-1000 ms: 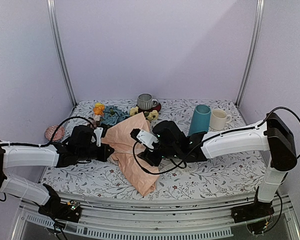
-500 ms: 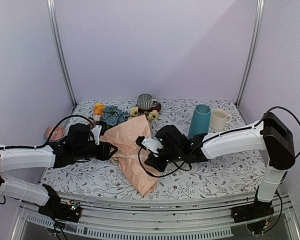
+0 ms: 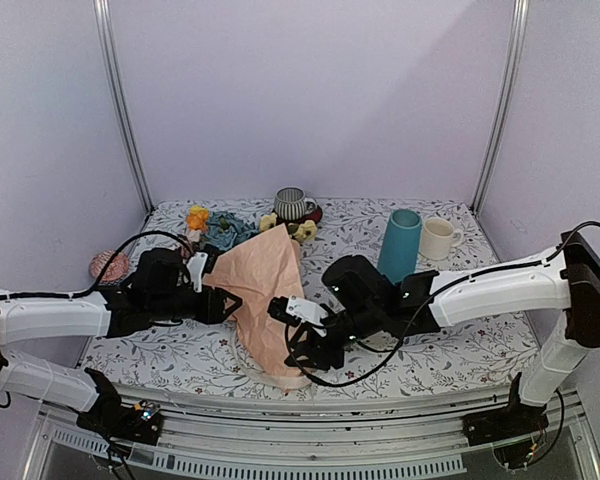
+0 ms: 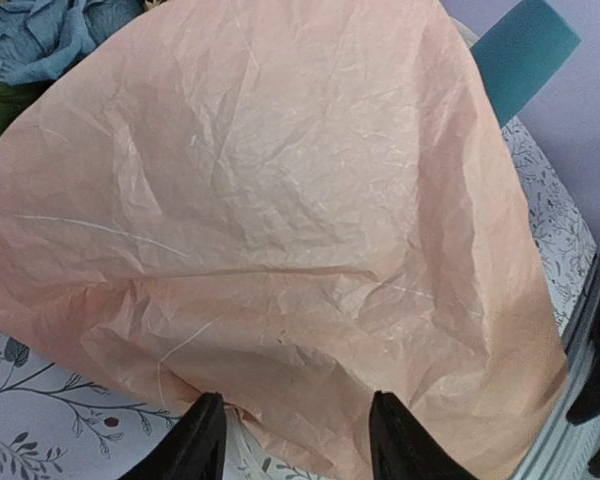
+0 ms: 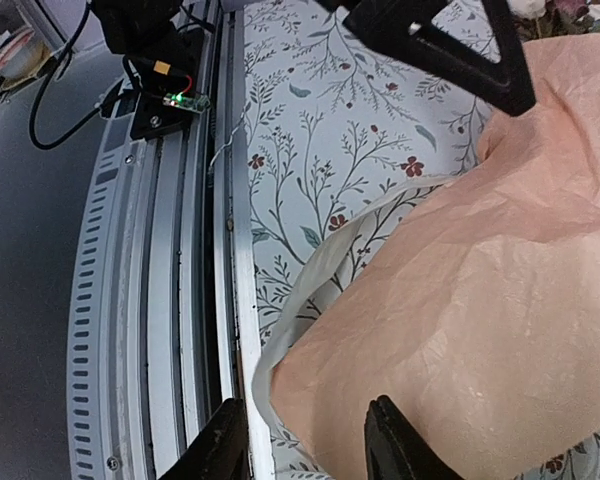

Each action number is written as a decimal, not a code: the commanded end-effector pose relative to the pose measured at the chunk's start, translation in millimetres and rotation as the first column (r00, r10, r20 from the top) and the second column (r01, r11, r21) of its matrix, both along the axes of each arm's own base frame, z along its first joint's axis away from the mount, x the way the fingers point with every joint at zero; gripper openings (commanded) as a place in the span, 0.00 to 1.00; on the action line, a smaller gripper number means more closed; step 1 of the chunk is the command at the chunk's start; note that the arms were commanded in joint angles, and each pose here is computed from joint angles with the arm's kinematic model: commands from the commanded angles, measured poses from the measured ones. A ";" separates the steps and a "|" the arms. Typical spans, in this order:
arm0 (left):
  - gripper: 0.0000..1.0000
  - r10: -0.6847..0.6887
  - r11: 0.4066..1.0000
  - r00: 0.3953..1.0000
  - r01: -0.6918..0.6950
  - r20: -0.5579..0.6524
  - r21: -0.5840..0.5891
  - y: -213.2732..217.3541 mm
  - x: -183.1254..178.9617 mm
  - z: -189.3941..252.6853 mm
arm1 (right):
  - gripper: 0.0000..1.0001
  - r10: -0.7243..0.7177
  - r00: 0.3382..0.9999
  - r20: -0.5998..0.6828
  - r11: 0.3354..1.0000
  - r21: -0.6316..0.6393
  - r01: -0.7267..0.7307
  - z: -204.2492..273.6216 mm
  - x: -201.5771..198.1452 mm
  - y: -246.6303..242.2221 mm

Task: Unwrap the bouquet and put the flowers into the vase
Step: Untie the half-tied ribbon from the folded wrapping paper, then unfold the folded wrapping paper from the folded wrapping paper.

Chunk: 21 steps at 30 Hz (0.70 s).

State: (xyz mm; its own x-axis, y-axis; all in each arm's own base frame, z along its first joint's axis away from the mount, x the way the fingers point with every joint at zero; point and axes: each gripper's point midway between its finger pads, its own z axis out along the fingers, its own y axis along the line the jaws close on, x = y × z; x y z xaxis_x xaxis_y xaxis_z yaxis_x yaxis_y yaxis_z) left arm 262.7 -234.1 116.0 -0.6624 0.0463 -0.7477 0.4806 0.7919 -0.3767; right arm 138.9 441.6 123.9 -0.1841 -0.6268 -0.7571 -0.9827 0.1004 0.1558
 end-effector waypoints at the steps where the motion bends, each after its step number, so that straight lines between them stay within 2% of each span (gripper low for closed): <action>1: 0.52 -0.010 0.999 0.999 0.012 0.045 -0.046 -7.7 -1.7 20.2 | 0.43 -0.115 0.988 0.102 0.989 0.109 0.103 39.6 18.9 -7.4; 4: 0.55 0.015 0.999 0.999 -0.013 0.048 -0.049 -1.1 -4.3 19.4 | 0.45 -0.241 0.961 0.138 0.961 0.174 0.216 53.3 38.0 -21.8; 7: 0.65 0.062 0.997 0.997 -0.059 0.053 -0.047 9.6 -4.9 17.5 | 0.46 -0.361 0.924 0.123 0.919 0.213 0.331 59.3 61.1 -41.6; 10: 0.94 0.126 0.991 0.991 -0.124 0.039 -0.047 21.8 -5.3 12.3 | 0.47 -0.471 0.880 0.061 0.868 0.209 0.450 55.0 84.2 -58.4; 11: 0.98 0.149 0.988 0.988 -0.148 0.026 -0.051 25.8 -5.0 9.9 | 0.48 -0.492 0.869 0.047 0.857 0.201 0.475 51.9 89.8 -61.8; 15: 0.97 0.173 0.981 0.985 -0.173 -0.012 -0.093 28.7 -8.1 5.0 | 0.49 -0.564 0.826 -0.015 0.811 0.178 0.557 39.5 104.1 -64.5; 17: 0.95 0.146 0.979 0.989 -0.148 -0.026 -0.137 22.9 -12.4 3.1 | 0.49 -0.588 0.803 -0.095 0.784 0.177 0.595 30.2 106.7 -61.6; 21: 0.94 0.121 0.976 0.991 -0.129 -0.057 -0.177 17.1 -17.4 -7.5 | 0.53 -0.533 0.819 -0.214 0.798 0.196 0.570 19.6 100.1 -40.6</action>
State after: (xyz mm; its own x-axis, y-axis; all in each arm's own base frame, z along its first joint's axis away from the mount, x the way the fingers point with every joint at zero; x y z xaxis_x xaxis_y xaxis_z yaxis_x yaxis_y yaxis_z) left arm 247.3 -210.0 110.0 -0.6756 -0.1248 -0.7266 0.3601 0.8042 -0.4729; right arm 241.2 385.1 154.3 -0.4670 -0.2744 -0.8406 -0.7730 0.5883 0.2375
